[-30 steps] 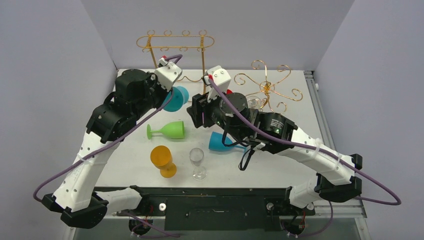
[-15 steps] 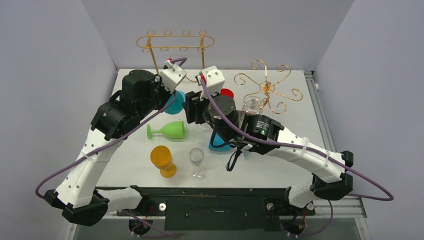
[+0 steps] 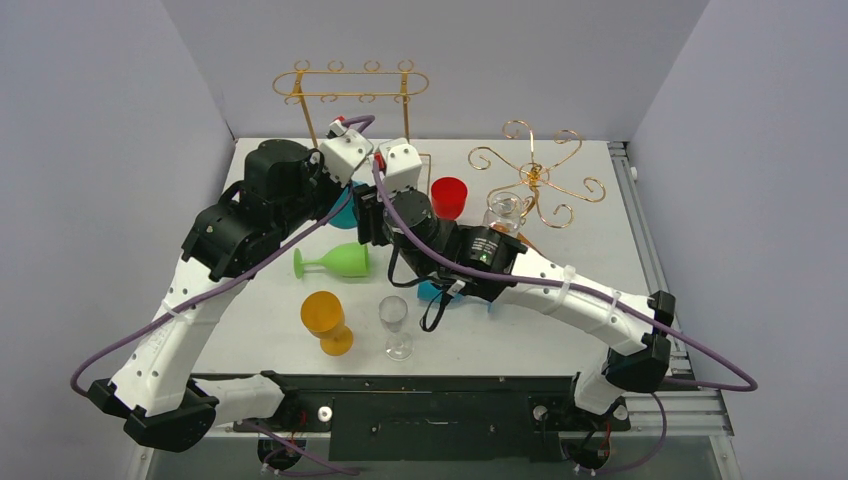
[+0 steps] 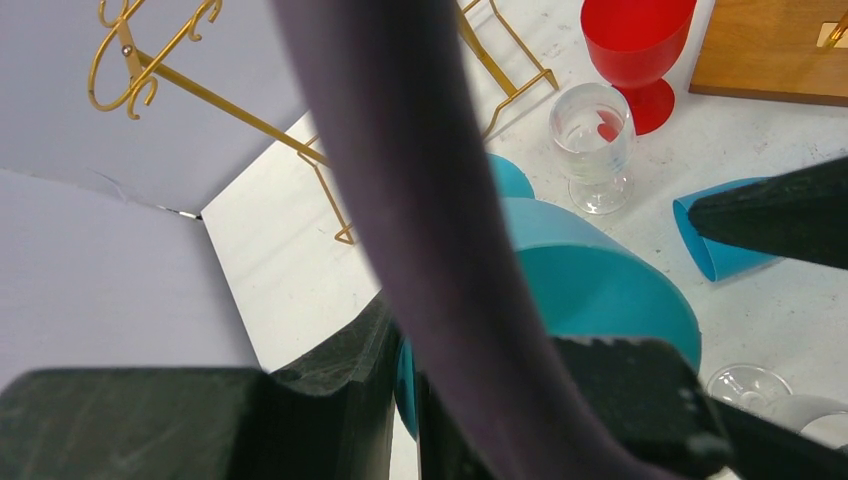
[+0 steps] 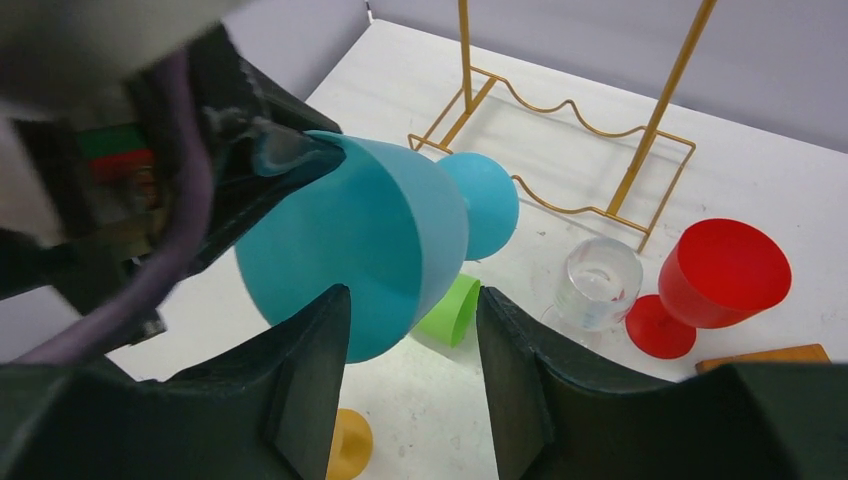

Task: Place the wine glass upside down on the wine glass rack
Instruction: Turn the wine glass upside down at the wine rack.

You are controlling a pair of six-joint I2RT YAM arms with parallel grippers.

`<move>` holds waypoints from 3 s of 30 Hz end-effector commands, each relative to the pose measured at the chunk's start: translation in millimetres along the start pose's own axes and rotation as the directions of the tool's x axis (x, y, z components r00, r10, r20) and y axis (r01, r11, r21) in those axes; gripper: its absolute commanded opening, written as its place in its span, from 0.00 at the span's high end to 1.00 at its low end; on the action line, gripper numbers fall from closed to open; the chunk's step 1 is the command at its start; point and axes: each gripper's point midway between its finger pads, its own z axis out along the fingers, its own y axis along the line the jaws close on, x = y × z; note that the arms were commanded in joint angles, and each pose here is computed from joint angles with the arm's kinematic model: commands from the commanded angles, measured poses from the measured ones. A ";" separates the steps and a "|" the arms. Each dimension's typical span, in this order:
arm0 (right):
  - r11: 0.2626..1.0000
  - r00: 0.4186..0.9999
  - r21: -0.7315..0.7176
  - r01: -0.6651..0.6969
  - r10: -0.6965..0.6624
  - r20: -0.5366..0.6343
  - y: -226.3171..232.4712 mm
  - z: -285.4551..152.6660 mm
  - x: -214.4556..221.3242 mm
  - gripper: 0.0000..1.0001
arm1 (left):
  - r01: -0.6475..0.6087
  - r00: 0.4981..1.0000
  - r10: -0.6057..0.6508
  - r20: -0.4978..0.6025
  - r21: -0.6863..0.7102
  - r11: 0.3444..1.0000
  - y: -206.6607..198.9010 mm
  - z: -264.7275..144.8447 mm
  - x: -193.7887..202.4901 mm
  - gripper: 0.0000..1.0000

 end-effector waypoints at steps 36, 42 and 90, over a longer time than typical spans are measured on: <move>0.994 0.982 0.105 -0.013 -0.007 0.188 -72.4 -7.9 -50.7 1.00 | 0.197 0.932 -0.212 0.294 0.080 0.977 9.0 -45.9 -80.1 0.03; 0.996 0.967 0.088 -0.029 0.005 0.256 -93.8 -41.6 -62.3 1.00 | 0.252 0.853 -0.361 0.377 0.308 0.917 -7.6 -86.2 -118.6 0.04; 0.956 0.845 -0.280 -0.088 0.220 0.487 -71.7 -154.5 -122.3 0.92 | 0.270 0.769 -0.498 0.401 0.502 0.822 9.0 -46.2 -149.3 1.00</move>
